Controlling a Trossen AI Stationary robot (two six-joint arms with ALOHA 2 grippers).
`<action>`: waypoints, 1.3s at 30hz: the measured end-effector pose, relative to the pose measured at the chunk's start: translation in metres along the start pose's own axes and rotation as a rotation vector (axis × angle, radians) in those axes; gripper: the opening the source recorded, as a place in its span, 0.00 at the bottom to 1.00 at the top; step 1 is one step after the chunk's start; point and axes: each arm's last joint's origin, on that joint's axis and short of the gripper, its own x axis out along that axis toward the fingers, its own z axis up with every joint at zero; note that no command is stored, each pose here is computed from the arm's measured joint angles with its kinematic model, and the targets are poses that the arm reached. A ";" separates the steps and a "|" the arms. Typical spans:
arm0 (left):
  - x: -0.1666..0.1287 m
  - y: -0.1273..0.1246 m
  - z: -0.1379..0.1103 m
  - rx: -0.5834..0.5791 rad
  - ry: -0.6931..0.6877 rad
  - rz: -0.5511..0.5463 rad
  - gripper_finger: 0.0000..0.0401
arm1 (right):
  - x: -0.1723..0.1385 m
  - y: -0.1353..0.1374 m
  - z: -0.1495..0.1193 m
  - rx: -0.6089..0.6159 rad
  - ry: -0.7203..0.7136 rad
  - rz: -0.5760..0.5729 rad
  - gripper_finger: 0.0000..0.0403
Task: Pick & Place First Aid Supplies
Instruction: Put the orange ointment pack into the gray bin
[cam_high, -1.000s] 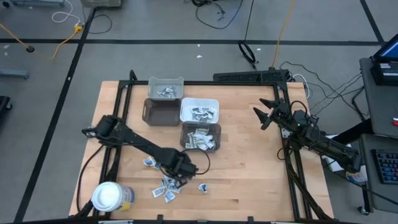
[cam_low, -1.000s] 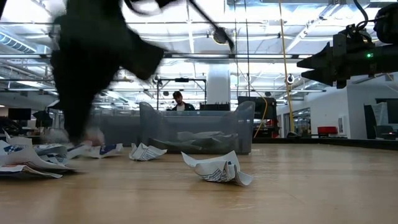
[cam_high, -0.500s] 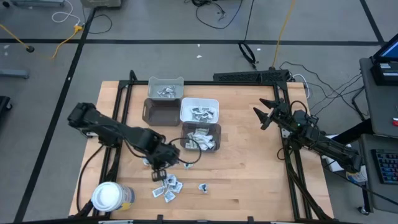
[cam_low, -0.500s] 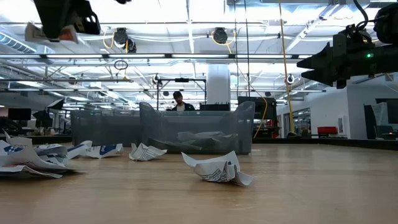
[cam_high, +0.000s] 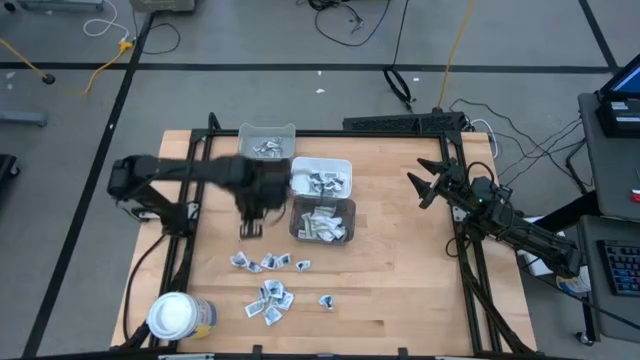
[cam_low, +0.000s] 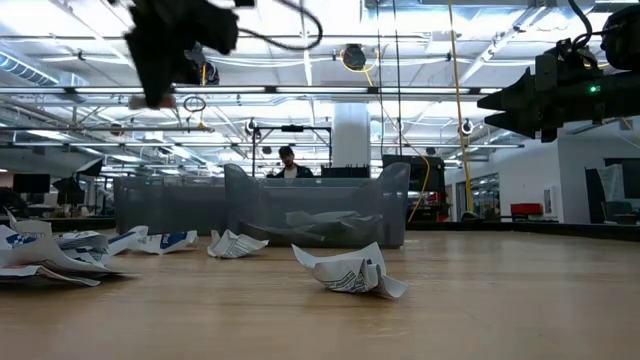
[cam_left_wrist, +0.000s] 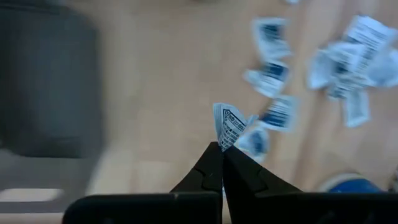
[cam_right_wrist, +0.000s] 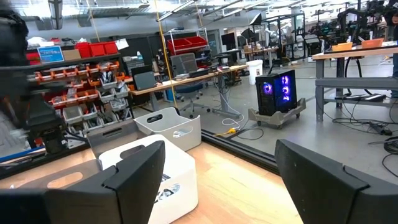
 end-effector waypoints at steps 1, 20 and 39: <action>-0.002 0.013 0.001 -0.011 -0.007 0.005 0.00 | 0.000 0.000 0.000 0.000 0.000 0.000 0.74; -0.043 0.228 0.025 -0.262 0.005 0.094 0.00 | 0.000 0.000 0.000 0.000 0.000 0.000 0.74; 0.014 0.305 0.063 -0.507 0.029 0.071 0.00 | 0.000 0.000 0.000 0.000 0.000 0.000 0.74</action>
